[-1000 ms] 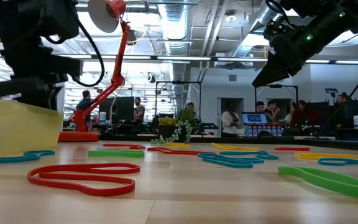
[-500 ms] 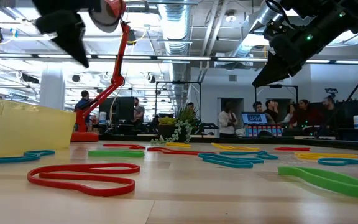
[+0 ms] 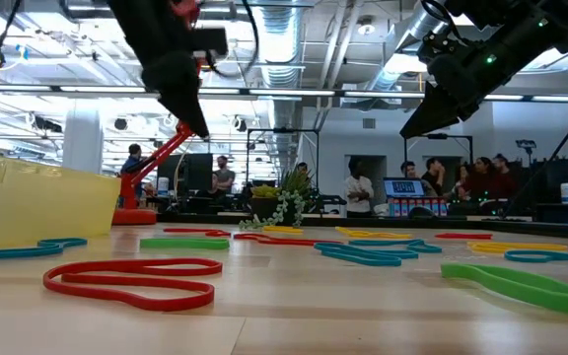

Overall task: Pick and place items into bin
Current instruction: Put the red rubber band into the yellow bin

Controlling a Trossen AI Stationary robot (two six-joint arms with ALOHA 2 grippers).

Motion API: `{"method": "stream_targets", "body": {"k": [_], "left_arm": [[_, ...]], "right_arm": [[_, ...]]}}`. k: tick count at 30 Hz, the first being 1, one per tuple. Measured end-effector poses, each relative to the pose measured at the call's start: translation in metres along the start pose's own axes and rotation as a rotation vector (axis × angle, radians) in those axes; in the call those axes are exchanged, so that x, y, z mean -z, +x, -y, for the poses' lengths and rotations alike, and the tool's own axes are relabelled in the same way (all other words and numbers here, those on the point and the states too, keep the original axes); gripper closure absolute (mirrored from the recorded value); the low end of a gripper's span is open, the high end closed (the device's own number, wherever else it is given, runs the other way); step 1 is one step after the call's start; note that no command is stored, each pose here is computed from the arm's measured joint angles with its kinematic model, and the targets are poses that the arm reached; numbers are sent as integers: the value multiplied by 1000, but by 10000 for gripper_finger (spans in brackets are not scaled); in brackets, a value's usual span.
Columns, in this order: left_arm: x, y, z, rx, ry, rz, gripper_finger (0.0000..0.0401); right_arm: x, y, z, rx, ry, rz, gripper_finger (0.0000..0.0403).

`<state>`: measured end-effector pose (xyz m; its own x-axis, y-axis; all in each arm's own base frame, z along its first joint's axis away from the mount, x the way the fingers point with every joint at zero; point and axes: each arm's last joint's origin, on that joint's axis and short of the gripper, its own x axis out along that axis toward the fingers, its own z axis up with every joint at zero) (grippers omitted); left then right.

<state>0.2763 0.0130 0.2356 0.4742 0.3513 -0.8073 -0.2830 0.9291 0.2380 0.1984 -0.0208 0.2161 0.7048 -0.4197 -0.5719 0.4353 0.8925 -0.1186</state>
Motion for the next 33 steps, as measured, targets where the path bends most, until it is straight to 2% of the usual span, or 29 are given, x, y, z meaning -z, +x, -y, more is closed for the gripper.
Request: {"method": "stream_targets", "body": {"k": [3, 7, 14, 22, 28, 33], "left_arm": [[0, 25, -8, 24, -32, -65, 315], [6, 57, -15, 5, 18, -175, 315], [16, 103, -22, 125, -3, -273, 315], [13, 113, -40, 123, -25, -229, 315], [20, 116, -43, 246, 4, -244, 315], [24, 117, -43, 221, 41, -248, 315]], "right_arm": [[0, 0, 0, 0, 0, 0, 301], [0, 0, 0, 0, 1, 0, 301], [0, 0, 0, 0, 1, 0, 301], [0, 0, 0, 0, 1, 0, 301], [0, 0, 0, -1, 1, -1, 301], [0, 0, 0, 0, 1, 0, 301]]}}
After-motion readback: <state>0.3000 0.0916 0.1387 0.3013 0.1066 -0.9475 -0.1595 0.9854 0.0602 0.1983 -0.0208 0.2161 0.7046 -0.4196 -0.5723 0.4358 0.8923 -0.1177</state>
